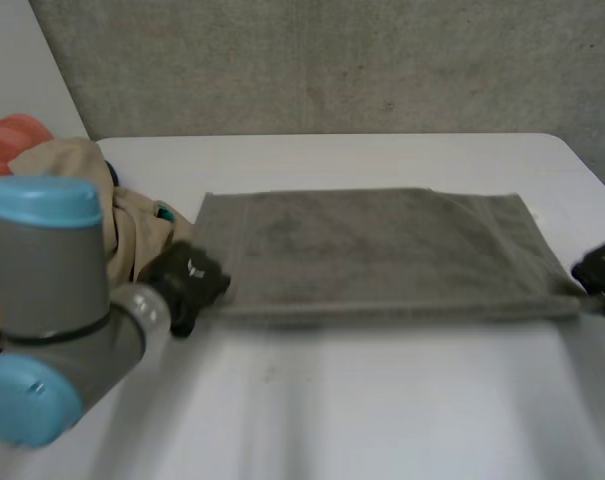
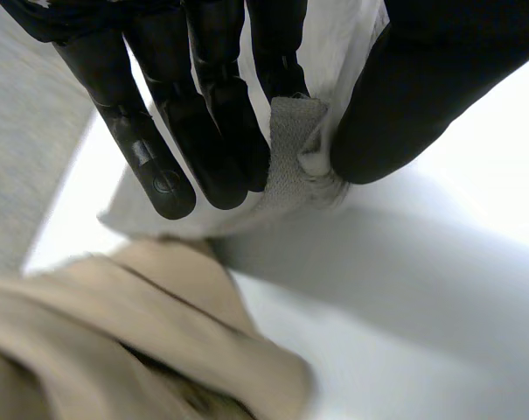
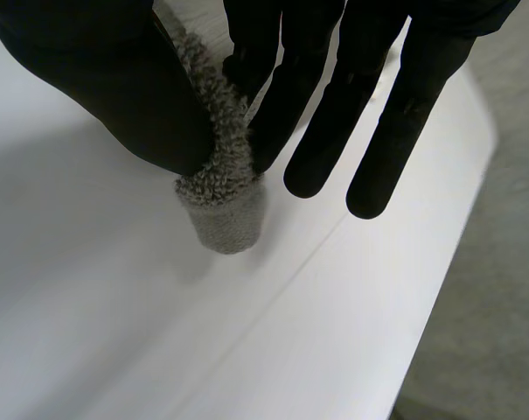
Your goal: Fold the laundry.
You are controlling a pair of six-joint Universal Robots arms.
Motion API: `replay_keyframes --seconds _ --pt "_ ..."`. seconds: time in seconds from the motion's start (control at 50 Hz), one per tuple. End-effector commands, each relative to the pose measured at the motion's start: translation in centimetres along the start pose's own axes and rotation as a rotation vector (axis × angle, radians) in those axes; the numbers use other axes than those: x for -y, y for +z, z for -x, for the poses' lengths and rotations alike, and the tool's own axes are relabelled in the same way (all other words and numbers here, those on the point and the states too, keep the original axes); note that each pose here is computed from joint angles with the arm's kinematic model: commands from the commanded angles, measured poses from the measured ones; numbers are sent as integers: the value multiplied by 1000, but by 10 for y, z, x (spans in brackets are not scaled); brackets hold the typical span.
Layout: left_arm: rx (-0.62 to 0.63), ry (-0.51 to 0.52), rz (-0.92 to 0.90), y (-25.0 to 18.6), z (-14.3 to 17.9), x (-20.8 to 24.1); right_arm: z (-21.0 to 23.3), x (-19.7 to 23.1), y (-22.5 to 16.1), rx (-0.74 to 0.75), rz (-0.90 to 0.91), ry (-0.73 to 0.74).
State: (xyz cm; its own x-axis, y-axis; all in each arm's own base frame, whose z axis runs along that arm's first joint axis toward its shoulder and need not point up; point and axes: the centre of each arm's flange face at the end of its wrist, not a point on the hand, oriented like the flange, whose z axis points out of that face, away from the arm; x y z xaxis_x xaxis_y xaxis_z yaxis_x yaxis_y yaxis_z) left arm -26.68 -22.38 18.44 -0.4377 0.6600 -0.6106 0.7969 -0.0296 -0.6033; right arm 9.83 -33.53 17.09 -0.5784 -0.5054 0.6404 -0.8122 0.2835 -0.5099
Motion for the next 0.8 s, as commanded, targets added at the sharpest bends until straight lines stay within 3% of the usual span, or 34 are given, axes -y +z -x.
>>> replay_keyframes --seconds 0.02,0.12,0.2,0.3,0.38,0.6,0.7,0.8 --pt "-146 -2 137 -55 -27 -15 -6 -15 -47 115 117 -130" --pt "-128 -26 75 -54 -27 3 -11 0 -48 83 30 -147" --pt "-28 -49 3 -26 -11 21 -14 13 -29 37 -39 -115" --pt "199 -89 -90 33 29 40 -34 28 13 -127 -101 -21" --pt "281 -102 -152 74 46 47 -43 38 42 -248 -169 38" --pt "336 -118 -235 144 52 53 -33 60 109 -424 -366 23" --pt "337 -150 -272 151 45 56 -17 60 126 -436 -381 17" --pt "372 -177 -336 139 49 69 -26 66 115 -454 -394 59"
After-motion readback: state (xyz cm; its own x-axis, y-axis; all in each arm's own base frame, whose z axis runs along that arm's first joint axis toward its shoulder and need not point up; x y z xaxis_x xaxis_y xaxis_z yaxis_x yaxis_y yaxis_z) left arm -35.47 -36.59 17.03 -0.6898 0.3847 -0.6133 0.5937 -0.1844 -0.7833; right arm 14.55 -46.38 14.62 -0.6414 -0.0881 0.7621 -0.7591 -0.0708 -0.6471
